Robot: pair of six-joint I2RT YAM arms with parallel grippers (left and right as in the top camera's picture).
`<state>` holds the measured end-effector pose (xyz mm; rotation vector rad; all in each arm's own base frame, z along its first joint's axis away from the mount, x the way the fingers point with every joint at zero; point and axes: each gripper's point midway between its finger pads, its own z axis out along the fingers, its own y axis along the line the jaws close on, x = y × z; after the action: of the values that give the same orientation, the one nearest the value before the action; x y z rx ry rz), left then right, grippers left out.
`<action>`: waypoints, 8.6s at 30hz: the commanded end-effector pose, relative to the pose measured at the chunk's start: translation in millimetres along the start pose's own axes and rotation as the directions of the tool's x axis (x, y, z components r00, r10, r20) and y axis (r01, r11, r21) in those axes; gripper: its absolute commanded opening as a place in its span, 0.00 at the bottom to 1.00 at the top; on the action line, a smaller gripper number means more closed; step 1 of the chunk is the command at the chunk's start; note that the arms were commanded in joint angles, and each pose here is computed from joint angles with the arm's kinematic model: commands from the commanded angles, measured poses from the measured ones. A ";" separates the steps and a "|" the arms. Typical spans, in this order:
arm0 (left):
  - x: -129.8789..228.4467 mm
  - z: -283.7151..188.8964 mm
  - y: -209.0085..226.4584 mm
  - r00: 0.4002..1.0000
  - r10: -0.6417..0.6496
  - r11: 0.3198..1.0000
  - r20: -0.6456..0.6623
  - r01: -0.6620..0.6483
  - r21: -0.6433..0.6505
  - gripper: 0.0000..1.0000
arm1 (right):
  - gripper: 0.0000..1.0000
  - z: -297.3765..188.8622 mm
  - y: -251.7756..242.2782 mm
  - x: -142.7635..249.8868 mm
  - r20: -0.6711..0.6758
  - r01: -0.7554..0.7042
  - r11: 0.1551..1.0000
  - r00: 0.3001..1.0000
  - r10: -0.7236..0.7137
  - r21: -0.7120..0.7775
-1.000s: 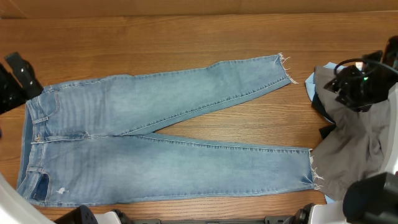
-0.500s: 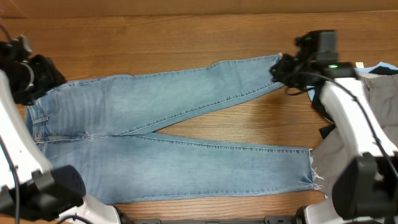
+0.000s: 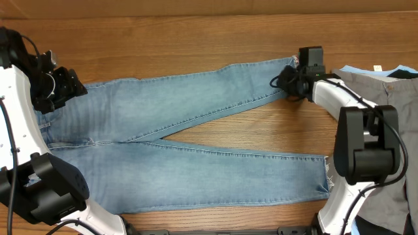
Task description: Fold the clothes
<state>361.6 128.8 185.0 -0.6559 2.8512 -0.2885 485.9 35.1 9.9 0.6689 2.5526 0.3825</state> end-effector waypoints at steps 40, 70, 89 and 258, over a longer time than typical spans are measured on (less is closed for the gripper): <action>-14.1 82.8 87.4 0.978 -0.171 0.977 0.122 0.184 -0.108 0.04 | 0.41 -167.0 83.3 8.8 -0.085 0.195 0.929 0.969 -0.233 -0.315; -128.0 195.1 96.0 0.882 -0.152 0.984 0.446 0.092 0.153 0.33 | 0.44 -143.5 15.0 62.1 -0.283 0.199 0.980 0.940 -0.190 0.001; -153.6 -45.4 32.9 0.848 0.001 0.991 0.530 -0.071 0.112 0.38 | 0.22 -121.7 -94.4 179.8 -0.468 -0.071 0.917 0.843 0.265 0.392; 98.8 19.5 249.8 0.557 -0.804 0.594 0.205 0.761 0.260 0.04 | 0.04 -241.6 -41.3 53.3 -0.215 -0.100 0.993 0.973 0.084 -0.063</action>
<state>164.3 286.9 36.3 -1.8397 2.1306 -0.5246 294.6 -1.4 145.4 0.8098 2.7828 0.6532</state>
